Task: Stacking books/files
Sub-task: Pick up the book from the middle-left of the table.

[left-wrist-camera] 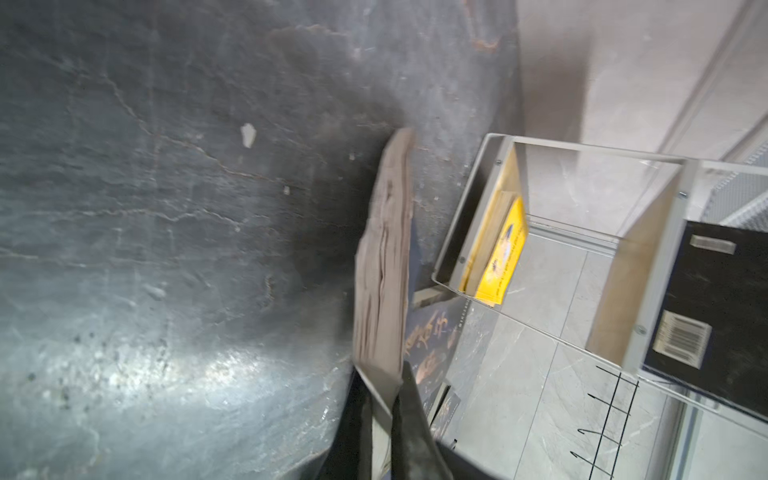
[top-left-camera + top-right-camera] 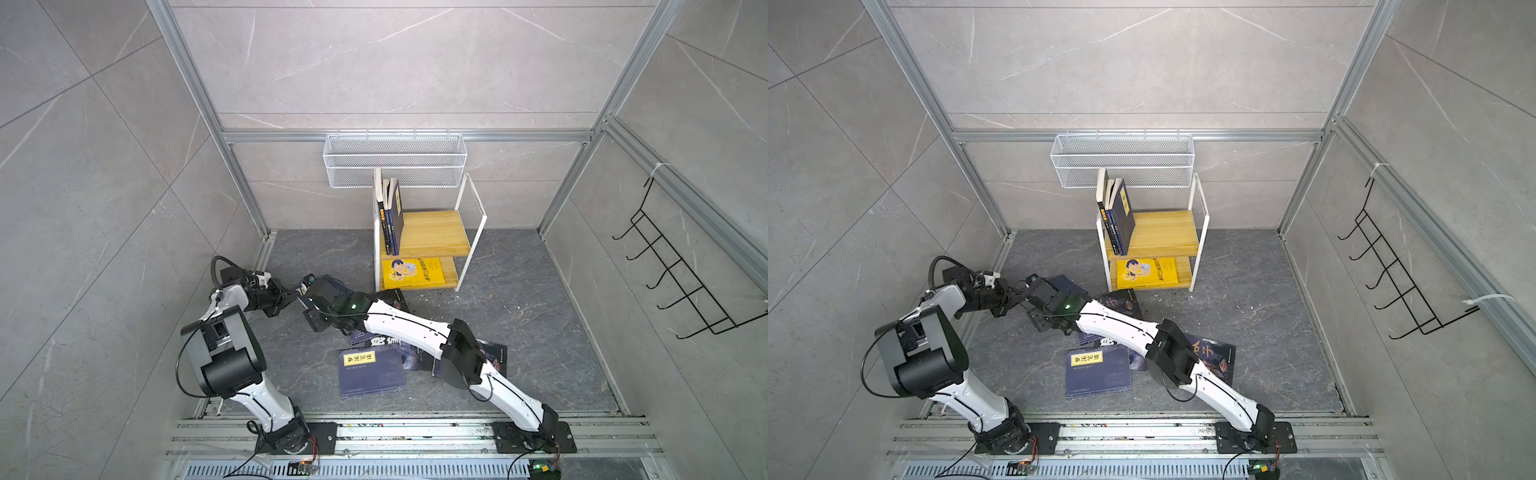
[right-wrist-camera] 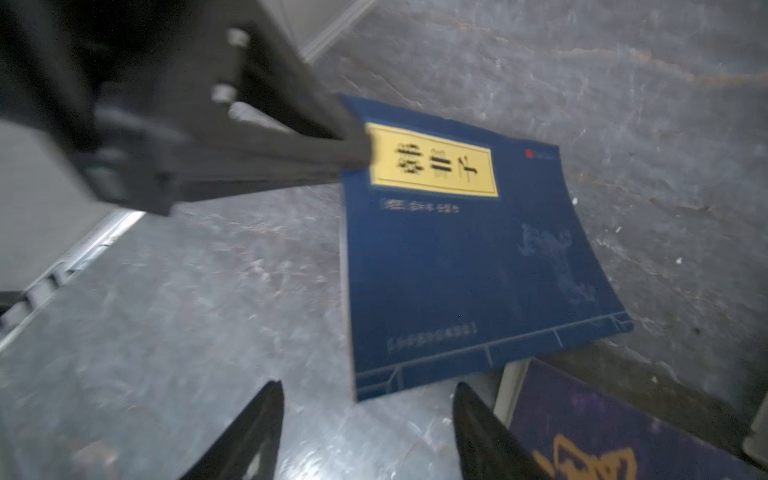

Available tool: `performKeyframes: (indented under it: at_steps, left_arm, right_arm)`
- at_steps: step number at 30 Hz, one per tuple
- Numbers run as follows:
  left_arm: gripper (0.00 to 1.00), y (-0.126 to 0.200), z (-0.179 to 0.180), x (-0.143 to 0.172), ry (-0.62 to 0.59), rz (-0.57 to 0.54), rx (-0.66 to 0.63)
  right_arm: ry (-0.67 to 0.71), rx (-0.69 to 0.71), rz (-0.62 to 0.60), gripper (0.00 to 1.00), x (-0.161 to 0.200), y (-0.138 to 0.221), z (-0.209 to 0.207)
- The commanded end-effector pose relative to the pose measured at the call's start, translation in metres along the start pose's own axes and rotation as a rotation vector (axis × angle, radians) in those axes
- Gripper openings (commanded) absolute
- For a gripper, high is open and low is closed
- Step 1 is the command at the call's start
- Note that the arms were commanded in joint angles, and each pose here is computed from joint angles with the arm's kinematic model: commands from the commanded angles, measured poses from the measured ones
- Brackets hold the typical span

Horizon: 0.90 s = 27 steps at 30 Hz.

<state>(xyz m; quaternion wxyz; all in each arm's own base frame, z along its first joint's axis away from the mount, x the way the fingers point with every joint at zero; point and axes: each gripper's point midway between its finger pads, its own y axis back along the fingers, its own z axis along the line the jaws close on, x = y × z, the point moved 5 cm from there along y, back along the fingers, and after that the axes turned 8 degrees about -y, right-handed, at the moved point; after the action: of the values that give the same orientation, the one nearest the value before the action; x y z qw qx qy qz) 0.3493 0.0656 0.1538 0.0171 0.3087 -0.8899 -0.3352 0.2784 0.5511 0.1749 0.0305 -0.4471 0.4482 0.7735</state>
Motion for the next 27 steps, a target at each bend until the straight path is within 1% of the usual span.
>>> performKeyframes:
  at_steps: [1,4,8,11,15,19,22,27]
  left_arm:
    - [0.00,0.023,-0.031,0.005,-0.045,-0.050,0.067]
    - [0.00,0.035,-0.045,0.012,-0.084,-0.076,0.083]
    - [0.00,0.048,-0.061,0.022,-0.110,-0.100,0.115]
    - [0.00,0.059,-0.074,0.030,-0.143,-0.121,0.145]
    - [0.00,0.072,-0.092,0.039,-0.181,-0.152,0.185]
    - [0.00,0.084,-0.110,0.051,-0.184,-0.126,0.256]
    - [0.00,0.089,-0.116,0.062,-0.152,-0.096,0.279]
    - [0.00,0.093,-0.124,0.081,-0.163,-0.057,0.311]
  right_arm:
    - [0.024,-0.018,-0.184,0.68,-0.032,0.047,-0.003]
    - [0.051,-0.016,-0.267,0.69,-0.023,0.076,-0.014]
    - [0.132,0.065,-0.367,0.73,-0.007,0.108,-0.038]
    - [0.206,0.115,-0.442,0.75,0.012,0.119,-0.054]
    - [0.326,0.121,-0.509,0.75,0.031,0.122,-0.056]
    - [0.498,0.115,-0.636,0.76,0.046,0.120,-0.043]
    - [0.588,0.199,-0.712,0.76,0.051,0.118,-0.038]
    - [0.665,0.327,-0.831,0.74,0.055,0.122,-0.037]
